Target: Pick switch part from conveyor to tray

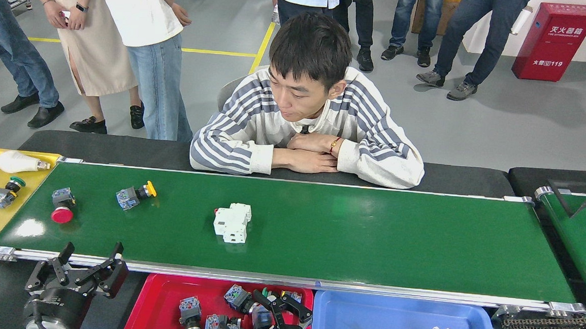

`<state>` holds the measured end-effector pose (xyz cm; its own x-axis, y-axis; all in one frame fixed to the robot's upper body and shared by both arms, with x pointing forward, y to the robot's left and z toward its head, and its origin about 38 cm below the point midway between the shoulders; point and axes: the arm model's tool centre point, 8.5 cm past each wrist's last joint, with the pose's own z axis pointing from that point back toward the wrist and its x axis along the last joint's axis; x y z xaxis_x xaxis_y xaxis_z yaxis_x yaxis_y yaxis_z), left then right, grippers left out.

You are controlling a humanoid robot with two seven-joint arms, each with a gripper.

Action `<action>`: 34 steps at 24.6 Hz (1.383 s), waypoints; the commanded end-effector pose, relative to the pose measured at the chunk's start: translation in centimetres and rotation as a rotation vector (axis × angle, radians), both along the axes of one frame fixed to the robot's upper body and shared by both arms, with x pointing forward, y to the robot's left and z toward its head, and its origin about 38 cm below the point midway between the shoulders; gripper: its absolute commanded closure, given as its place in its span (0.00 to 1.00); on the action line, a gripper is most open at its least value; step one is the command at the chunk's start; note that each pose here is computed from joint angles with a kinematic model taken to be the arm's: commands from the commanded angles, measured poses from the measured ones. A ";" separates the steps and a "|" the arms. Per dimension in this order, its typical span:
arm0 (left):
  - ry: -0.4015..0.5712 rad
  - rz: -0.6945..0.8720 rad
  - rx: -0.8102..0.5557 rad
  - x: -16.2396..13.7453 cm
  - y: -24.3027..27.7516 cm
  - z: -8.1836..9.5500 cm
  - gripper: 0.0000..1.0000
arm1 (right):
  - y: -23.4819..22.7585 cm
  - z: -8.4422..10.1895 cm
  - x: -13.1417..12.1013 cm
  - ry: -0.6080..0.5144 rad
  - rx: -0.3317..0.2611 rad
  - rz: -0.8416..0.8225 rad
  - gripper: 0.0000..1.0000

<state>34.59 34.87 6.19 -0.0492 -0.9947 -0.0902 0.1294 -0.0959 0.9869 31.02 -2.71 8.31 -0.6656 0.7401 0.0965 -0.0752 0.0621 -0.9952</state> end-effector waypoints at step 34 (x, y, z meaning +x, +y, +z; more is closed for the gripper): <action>0.062 0.157 0.001 8.5 -1.5 -1.5 0.01 | -27.2 -3.6 1.4 0.042 0.058 -0.681 0.00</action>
<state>42.22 32.39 3.62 0.0736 -0.9938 -0.0830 0.2249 -0.0646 0.9722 32.00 -29.76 3.80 -0.0293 0.9844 0.1734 -0.0665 0.1711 -0.9830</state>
